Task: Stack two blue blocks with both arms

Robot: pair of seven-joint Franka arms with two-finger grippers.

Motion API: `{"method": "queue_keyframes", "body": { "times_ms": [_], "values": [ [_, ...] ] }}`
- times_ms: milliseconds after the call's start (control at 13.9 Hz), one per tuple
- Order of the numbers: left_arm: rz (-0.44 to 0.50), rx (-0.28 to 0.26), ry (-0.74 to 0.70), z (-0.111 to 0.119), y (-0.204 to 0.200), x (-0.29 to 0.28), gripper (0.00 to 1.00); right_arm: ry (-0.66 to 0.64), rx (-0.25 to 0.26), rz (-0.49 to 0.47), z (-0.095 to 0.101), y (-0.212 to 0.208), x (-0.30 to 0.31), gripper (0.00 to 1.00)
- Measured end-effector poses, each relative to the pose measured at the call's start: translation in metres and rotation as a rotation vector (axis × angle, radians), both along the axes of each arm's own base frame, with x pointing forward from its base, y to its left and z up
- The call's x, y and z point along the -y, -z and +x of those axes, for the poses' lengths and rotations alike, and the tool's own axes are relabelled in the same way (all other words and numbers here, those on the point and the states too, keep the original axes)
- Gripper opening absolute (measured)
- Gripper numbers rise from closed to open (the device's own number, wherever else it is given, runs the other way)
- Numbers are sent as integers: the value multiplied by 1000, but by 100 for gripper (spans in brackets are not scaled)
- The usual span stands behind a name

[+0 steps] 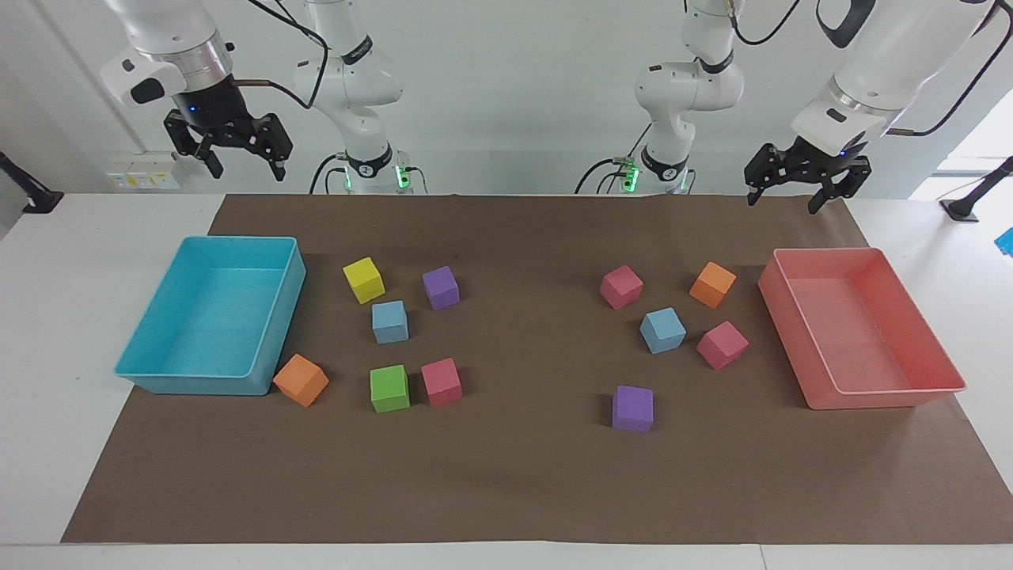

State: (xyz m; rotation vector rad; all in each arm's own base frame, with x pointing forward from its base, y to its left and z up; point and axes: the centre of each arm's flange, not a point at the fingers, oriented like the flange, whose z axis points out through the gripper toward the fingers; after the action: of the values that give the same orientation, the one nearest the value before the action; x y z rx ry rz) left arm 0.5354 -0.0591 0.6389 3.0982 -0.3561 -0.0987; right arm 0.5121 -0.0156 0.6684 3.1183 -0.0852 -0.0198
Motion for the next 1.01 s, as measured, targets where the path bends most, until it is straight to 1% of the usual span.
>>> {"method": "queue_keyframes", "body": {
  "times_ms": [1006],
  "values": [
    [0, 0, 2, 0, 0, 1, 100, -8, 5, -1, 0, -2, -5, 100]
  ]
}}
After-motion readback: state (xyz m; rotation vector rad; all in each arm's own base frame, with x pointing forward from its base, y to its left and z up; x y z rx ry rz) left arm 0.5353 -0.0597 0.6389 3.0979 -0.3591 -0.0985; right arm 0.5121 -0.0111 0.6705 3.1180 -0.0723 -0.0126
